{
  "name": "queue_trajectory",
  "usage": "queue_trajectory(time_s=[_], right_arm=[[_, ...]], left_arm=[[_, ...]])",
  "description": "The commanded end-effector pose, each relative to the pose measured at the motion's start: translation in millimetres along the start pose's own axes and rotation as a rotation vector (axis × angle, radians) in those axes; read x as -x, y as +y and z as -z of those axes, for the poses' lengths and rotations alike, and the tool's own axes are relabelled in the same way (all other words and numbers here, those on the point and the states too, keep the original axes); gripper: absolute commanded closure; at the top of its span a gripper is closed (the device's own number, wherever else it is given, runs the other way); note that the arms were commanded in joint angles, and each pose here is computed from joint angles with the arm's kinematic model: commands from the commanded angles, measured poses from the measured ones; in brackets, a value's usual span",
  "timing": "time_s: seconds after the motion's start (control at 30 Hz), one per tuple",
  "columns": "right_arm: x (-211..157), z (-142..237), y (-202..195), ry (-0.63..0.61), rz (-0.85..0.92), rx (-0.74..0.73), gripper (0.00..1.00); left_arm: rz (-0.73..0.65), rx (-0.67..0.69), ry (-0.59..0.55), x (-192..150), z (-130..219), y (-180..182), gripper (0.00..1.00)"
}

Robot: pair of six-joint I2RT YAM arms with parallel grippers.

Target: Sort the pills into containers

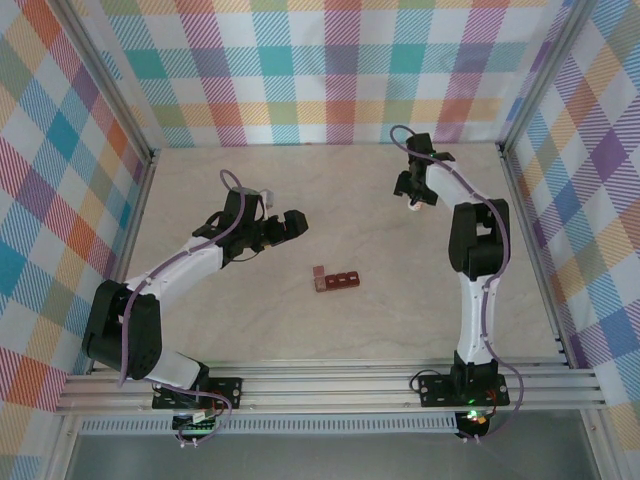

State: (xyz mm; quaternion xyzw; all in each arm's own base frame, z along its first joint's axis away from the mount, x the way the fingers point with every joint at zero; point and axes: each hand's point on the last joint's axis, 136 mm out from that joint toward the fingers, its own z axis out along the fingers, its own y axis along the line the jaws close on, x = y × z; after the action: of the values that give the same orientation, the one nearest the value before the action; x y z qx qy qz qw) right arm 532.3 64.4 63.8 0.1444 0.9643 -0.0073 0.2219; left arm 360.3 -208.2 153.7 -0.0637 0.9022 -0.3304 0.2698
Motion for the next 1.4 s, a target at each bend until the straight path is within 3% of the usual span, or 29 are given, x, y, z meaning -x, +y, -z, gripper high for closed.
queue_trajectory(time_s=[0.0, 0.47, 0.77, 1.03, 1.37], right_arm=[[7, -4, -1, -0.003, 0.012, 0.006, 0.31], [13, -9, -4, -0.010, 0.026, 0.001, 0.44], [11, 3, 3, -0.006, 0.043, 0.057, 0.69], [-8, 49, 21, -0.019, 0.051, 0.151, 0.70], [-81, 101, 73, 0.012, 0.190, 0.252, 0.70]], left_arm=[[-0.019, -0.009, 0.010, -1, -6, -4, 0.00], [-0.021, -0.010, 0.017, -3, -10, -4, 0.00], [-0.021, -0.010, 0.016, -3, -8, -6, 0.00], [-0.020, -0.008, 0.002, -5, -1, -5, 0.00], [-0.046, 0.024, -0.013, -11, 20, -1, 0.00]])
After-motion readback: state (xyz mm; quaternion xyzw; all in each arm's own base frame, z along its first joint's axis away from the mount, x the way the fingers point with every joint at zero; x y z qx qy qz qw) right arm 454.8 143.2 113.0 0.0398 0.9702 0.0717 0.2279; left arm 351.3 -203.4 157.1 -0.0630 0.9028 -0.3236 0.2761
